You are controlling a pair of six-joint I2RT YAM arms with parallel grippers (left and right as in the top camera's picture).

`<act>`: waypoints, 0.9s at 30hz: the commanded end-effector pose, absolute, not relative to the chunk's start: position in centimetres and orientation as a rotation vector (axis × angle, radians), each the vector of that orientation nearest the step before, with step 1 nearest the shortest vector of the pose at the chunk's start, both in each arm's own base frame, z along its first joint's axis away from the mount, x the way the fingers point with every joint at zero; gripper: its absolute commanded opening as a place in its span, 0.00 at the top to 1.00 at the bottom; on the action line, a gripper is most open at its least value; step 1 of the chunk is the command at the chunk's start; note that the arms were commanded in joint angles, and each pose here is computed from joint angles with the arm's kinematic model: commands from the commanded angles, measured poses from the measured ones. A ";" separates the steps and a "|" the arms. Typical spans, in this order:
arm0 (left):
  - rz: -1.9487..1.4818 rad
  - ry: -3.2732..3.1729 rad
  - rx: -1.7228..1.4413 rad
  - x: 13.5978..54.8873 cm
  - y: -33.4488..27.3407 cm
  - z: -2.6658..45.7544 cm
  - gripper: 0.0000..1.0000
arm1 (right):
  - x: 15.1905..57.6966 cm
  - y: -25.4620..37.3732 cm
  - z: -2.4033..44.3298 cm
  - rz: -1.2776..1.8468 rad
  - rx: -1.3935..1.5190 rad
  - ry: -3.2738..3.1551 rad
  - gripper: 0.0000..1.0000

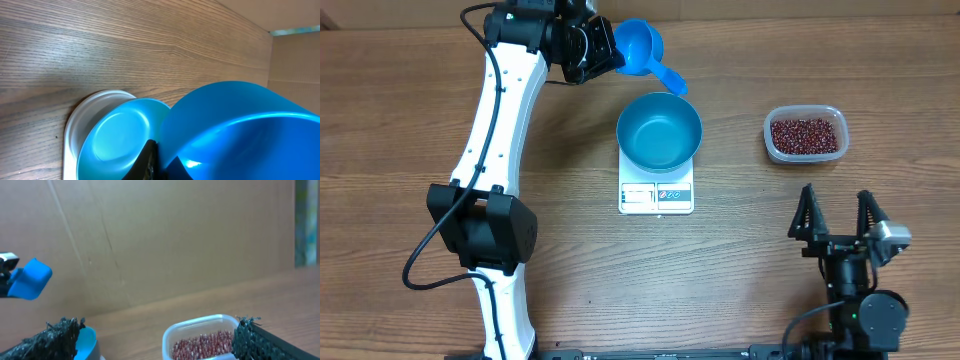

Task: Scoop item into bowl and weigh 150g on scale
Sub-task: 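Move the right gripper toward the scoop handle held by the left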

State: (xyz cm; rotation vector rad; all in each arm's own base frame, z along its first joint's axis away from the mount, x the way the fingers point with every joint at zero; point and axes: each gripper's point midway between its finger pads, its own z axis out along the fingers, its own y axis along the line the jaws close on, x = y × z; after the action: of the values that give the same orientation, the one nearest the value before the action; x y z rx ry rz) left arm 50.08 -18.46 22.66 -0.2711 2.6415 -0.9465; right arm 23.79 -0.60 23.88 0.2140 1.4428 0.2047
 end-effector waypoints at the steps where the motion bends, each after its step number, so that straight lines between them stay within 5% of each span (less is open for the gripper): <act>1: -0.985 2.615 -0.263 50.3 -18.9 23.7 0.96 | 22.9 -0.9 28.7 0.214 0.247 1.426 0.00; 12: -0.956 2.615 -0.273 50.5 -18.6 23.6 0.96 | 28.3 2.0 31.0 0.356 0.196 1.850 0.00; 21: -0.988 2.625 -0.455 50.5 -18.5 23.5 0.96 | 34.1 12.3 32.8 1.021 -0.328 1.727 0.00; 27: -1.010 2.625 -0.551 50.5 -18.5 23.5 0.96 | 38.7 12.4 30.5 1.293 -0.062 1.775 0.00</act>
State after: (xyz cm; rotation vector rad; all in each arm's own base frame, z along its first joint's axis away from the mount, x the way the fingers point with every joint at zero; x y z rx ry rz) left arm 50.18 -18.36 22.62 -0.4671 2.6483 -0.9800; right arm 38.00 11.46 31.69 -0.1973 1.7021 1.0389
